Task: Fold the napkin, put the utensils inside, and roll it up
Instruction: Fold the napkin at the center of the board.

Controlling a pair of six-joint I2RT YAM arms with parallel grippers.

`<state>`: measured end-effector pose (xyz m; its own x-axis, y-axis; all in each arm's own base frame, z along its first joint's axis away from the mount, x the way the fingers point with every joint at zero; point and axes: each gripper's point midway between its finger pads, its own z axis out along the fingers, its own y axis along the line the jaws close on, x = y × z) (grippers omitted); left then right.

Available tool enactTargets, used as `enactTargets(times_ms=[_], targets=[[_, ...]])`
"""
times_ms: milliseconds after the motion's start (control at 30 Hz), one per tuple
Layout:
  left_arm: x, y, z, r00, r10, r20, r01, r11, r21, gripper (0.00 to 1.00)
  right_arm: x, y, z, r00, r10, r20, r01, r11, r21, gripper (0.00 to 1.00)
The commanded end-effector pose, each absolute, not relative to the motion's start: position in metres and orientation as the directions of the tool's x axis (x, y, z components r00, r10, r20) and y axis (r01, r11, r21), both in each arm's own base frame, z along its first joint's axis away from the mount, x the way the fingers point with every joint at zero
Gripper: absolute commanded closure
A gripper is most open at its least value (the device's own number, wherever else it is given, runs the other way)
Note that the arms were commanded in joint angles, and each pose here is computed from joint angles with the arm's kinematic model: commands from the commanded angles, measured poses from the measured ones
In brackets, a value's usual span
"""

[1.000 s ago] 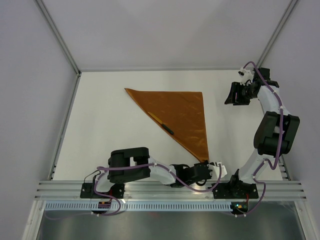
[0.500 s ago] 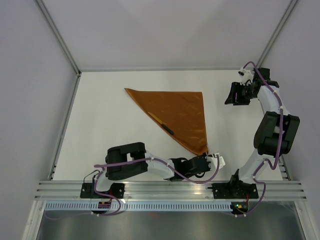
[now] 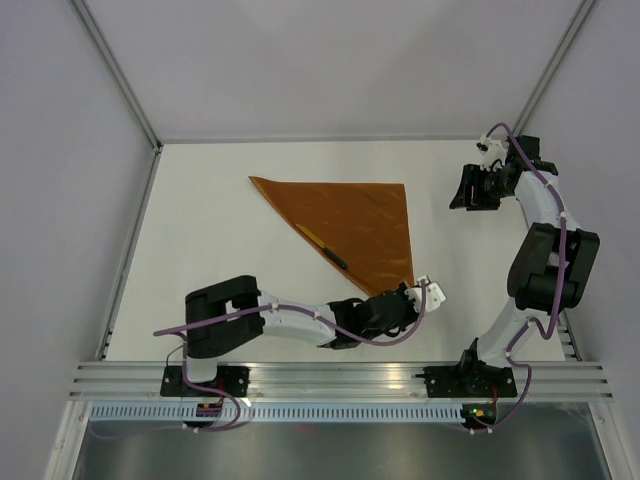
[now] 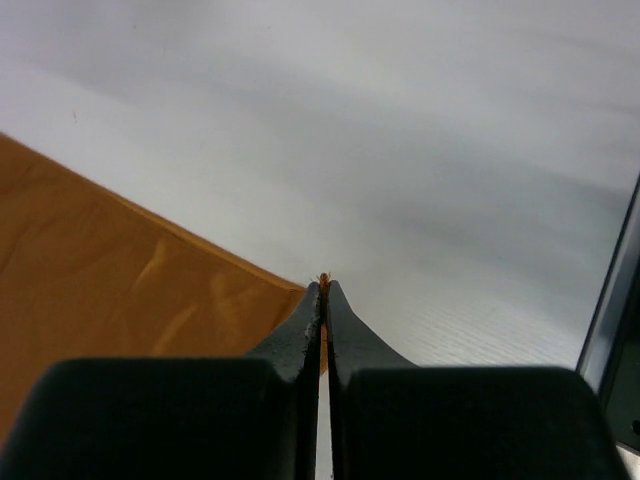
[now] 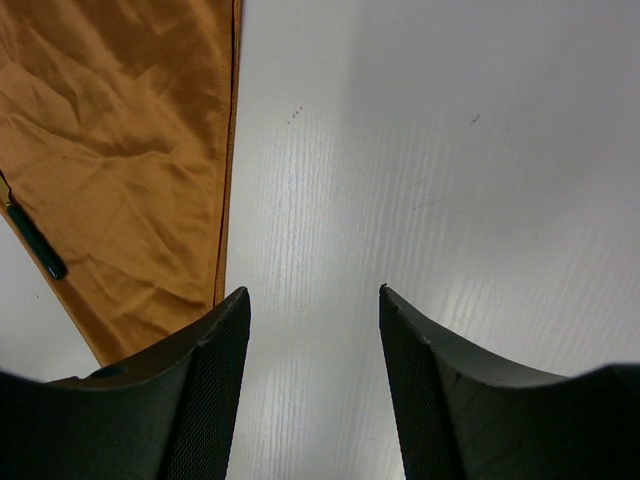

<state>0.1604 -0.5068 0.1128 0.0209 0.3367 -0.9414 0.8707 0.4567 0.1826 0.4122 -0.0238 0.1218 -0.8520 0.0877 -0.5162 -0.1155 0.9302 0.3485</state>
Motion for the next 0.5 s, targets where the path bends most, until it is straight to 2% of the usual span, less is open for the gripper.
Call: enactTargets(times_ms=[0,167,467], targets=[[0.188,-0.488,0.132,-0.116,0.223,-0.968,0.818,0.574,0.034,0.98,0.415,-0.028,0.124,-0.845,0.081,-0.529,-0.124,0.932,0.340,0.40],[0.223,-0.456,0.130,-0.220,0.165,-0.961,0.739,0.672,-0.053,0.98,0.416,-0.027,0.125,-0.847,0.079,-0.526,-0.126,0.931,0.342,0.40],[0.303,-0.385,0.135,-0.391,0.033,-0.920,0.484,0.857,-0.175,0.98,0.414,-0.027,0.126,-0.849,0.066,-0.524,-0.136,0.932,0.337,0.40]])
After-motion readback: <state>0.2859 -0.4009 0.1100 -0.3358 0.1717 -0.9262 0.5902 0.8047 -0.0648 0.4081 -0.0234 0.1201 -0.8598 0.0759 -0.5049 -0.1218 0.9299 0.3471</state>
